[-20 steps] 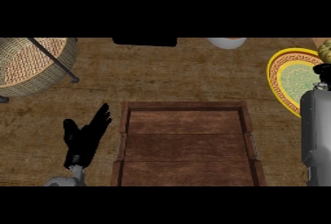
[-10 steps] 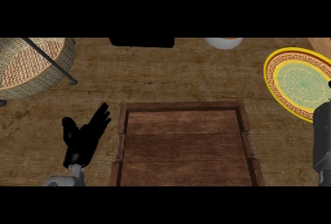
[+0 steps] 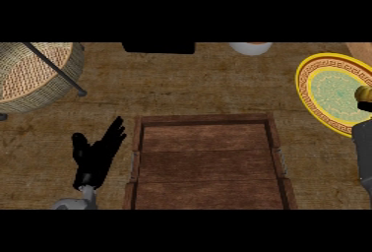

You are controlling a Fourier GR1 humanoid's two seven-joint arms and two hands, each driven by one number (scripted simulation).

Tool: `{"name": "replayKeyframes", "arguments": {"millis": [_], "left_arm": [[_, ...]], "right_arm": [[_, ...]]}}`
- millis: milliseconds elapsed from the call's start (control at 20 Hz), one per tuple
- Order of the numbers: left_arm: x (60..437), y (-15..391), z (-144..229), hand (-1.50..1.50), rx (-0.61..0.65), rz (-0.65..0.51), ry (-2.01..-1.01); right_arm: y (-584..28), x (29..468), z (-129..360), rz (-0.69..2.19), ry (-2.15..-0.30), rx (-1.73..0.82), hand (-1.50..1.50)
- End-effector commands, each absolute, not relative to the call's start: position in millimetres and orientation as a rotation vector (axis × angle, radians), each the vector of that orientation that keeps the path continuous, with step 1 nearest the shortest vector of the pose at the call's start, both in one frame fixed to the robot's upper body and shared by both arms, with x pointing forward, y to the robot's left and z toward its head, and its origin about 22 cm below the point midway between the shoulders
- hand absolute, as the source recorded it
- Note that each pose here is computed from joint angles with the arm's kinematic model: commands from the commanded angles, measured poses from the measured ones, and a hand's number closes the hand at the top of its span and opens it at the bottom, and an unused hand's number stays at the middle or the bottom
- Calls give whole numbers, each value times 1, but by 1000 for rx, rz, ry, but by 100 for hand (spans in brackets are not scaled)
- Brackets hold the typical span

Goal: Pick the squash from the tray and place it in the plate

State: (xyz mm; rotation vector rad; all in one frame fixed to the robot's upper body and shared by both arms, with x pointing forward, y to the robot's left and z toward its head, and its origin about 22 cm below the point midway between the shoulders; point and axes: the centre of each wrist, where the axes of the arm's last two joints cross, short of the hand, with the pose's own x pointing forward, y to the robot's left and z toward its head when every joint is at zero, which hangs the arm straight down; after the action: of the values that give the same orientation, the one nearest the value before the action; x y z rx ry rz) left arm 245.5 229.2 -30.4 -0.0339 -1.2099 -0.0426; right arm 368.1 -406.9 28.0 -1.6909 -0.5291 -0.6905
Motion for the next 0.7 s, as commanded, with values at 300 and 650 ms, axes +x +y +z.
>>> {"name": "replayKeyframes", "arguments": {"millis": [300, 650], "left_arm": [[232, 244, -38, 0, -18, -29, -1189], [240, 249, -30, 0, 13, -5, -1197]], "right_arm": [[-396, 376, 34, -945, -844, -1782, -150], [-373, 364, 21, -1069, -925, -1678, -150]]}}
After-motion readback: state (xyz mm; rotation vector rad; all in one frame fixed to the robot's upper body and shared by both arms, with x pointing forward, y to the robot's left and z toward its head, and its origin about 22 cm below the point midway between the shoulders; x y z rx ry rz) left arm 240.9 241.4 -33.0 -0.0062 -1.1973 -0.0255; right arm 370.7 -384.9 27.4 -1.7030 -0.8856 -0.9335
